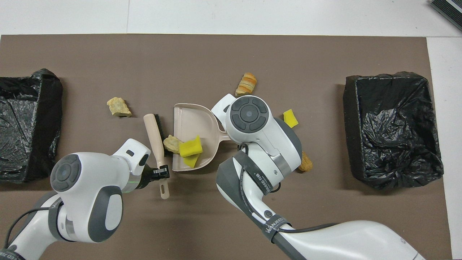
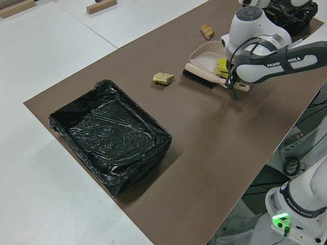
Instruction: Sweep and dump trash in bin
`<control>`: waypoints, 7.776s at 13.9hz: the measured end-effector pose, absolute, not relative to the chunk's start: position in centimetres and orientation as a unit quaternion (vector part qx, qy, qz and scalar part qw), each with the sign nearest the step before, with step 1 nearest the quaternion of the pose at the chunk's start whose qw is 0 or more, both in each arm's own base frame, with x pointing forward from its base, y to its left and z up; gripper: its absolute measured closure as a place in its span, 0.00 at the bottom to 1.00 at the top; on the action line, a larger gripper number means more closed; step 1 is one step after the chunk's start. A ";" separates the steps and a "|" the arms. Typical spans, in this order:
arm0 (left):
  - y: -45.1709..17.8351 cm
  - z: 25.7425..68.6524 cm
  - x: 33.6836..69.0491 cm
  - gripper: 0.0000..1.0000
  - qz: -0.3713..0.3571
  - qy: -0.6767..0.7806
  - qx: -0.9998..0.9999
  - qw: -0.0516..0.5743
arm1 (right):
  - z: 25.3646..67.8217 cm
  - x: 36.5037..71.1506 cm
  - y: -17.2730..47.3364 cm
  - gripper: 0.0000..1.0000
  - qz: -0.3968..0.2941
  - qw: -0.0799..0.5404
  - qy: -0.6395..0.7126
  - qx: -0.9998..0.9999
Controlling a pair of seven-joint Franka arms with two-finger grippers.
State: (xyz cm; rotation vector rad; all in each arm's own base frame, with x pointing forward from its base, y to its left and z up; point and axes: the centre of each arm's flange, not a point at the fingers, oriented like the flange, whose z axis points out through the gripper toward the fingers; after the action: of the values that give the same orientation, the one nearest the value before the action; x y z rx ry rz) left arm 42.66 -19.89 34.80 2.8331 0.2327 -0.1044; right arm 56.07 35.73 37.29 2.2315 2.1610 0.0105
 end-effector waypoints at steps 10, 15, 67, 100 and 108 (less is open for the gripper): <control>-18.8 41.2 48.7 0.73 -0.043 0.095 0.991 0.083 | 37.4 58.3 36.3 0.69 0.031 -0.007 0.663 0.748; -6.8 39.8 52.0 0.73 -0.040 0.123 0.991 0.032 | 36.5 60.2 37.1 0.69 0.040 -0.012 0.641 0.766; -27.9 35.8 31.6 0.33 -0.084 0.060 0.992 0.076 | 52.4 58.3 -26.5 0.69 -0.106 0.091 0.647 0.749; -3.7 58.8 54.1 0.00 -0.024 -0.021 0.999 0.007 | 57.3 58.4 12.1 0.69 -0.039 0.164 0.428 0.888; -4.0 58.8 54.0 0.00 -0.024 -0.023 0.999 0.007 | 48.1 60.4 32.4 0.69 0.037 0.075 0.126 0.988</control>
State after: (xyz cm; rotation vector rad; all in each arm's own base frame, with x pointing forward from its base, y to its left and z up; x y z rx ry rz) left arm 54.04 -3.97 58.77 3.1262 -0.0714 -0.0750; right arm 60.44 32.41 48.15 2.9658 0.3787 0.1105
